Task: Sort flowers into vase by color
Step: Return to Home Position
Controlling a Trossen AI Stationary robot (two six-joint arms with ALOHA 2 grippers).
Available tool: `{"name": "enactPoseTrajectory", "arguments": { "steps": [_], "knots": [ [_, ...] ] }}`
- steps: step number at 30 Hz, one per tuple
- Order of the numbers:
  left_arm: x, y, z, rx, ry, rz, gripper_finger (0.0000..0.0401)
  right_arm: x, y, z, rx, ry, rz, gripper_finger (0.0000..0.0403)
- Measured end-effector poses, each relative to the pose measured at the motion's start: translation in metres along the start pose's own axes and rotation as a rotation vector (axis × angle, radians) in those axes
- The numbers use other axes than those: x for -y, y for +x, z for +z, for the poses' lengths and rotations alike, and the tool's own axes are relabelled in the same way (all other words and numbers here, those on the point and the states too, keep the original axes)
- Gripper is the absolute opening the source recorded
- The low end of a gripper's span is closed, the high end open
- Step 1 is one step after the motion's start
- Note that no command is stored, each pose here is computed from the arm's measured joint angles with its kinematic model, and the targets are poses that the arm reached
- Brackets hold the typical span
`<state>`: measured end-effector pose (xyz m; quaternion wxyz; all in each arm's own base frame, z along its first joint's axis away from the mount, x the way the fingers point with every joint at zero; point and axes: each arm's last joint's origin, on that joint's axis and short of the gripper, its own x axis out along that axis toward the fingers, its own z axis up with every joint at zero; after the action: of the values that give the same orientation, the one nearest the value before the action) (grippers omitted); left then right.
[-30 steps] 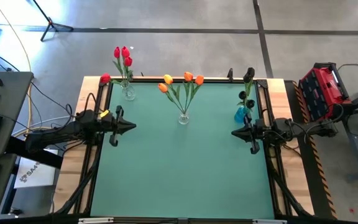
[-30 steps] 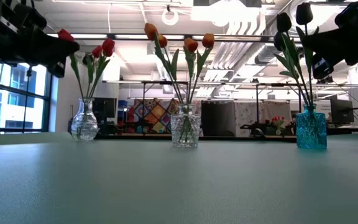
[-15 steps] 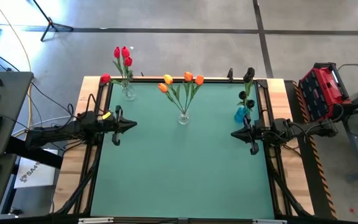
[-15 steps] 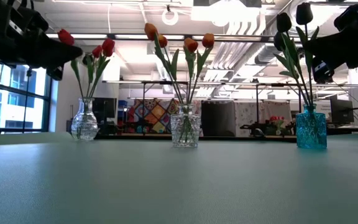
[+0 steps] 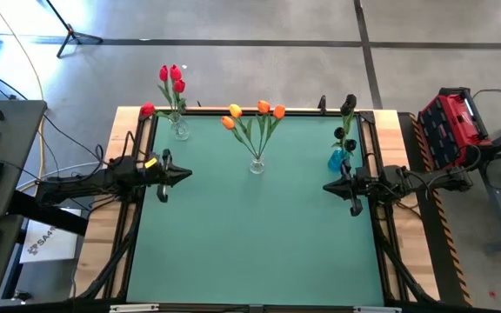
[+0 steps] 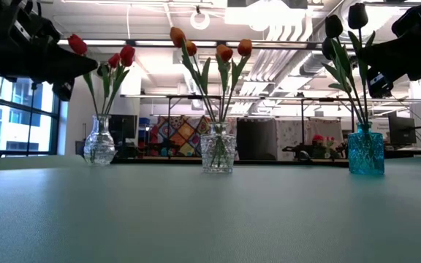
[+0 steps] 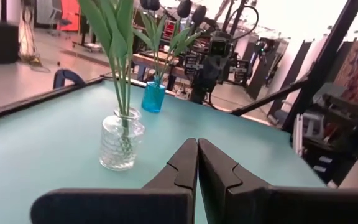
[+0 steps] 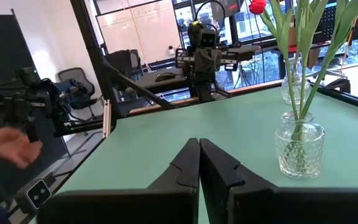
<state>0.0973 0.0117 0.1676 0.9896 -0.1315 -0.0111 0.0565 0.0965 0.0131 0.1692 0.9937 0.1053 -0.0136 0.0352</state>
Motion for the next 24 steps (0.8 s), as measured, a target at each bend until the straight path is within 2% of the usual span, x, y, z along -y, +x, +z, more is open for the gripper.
{"name": "enactPoseTrajectory", "arguments": {
  "steps": [24],
  "knots": [
    [0.0000,0.0000,0.0000,0.000,-0.021,-0.001,0.0001,0.0000,0.0000,-0.0001,0.000,0.002,-0.001,0.0000]
  ]
}}
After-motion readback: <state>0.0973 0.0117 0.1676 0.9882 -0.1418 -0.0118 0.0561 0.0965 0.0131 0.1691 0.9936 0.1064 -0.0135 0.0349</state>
